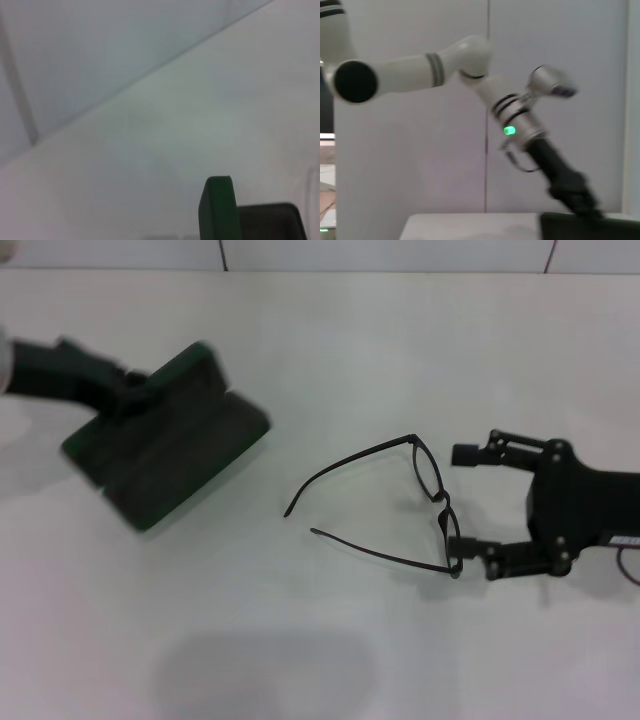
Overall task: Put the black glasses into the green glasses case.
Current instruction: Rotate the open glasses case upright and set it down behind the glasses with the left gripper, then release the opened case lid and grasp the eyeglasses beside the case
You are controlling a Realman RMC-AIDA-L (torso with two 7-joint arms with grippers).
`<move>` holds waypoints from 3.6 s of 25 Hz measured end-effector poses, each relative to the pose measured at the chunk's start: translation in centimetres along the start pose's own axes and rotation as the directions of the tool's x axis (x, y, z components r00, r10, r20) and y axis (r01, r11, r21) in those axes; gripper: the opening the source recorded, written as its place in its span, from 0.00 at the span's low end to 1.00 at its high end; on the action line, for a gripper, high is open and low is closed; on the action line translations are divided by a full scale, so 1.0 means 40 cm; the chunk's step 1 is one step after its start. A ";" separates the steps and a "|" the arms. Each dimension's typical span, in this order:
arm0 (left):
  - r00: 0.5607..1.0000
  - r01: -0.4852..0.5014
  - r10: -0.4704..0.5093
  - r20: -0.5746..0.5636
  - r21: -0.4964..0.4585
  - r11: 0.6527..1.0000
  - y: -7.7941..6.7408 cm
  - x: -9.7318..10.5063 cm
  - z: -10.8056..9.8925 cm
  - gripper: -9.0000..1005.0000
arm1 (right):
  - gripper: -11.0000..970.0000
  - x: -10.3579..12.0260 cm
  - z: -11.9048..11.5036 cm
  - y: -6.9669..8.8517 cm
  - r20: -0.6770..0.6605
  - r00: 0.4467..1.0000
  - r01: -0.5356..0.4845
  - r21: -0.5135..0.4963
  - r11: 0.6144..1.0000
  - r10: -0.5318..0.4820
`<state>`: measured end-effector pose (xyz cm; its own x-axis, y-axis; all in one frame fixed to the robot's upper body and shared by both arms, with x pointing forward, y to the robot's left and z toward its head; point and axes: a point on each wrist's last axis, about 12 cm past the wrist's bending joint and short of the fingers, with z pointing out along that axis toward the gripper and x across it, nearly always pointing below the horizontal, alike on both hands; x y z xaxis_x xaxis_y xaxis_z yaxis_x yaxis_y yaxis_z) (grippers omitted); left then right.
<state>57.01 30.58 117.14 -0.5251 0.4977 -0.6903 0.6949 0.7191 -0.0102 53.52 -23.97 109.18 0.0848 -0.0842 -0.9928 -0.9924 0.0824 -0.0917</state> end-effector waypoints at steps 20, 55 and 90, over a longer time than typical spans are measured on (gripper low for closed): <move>0.793 -0.607 0.609 0.026 0.130 0.784 -0.143 -0.324 0.311 0.23 | 0.90 0.057 0.054 0.090 0.022 0.999 -0.037 -0.035 0.999 0.038; 0.796 -0.068 -0.073 0.601 0.208 0.976 -0.145 -0.015 0.185 0.57 | 0.88 -0.098 0.079 -0.126 -0.091 0.985 -0.123 0.212 0.970 0.145; 0.801 -0.034 -0.124 0.585 0.252 0.967 -0.121 -0.024 0.223 0.57 | 0.82 -0.199 0.058 -0.098 -0.351 0.936 0.088 0.289 0.953 0.020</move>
<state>58.52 22.30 111.40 -0.2197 0.0256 -0.9752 0.8134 0.5568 -0.1686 56.94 -21.34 117.27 0.0278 -0.4258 -0.9044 -0.9127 0.3581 -0.1967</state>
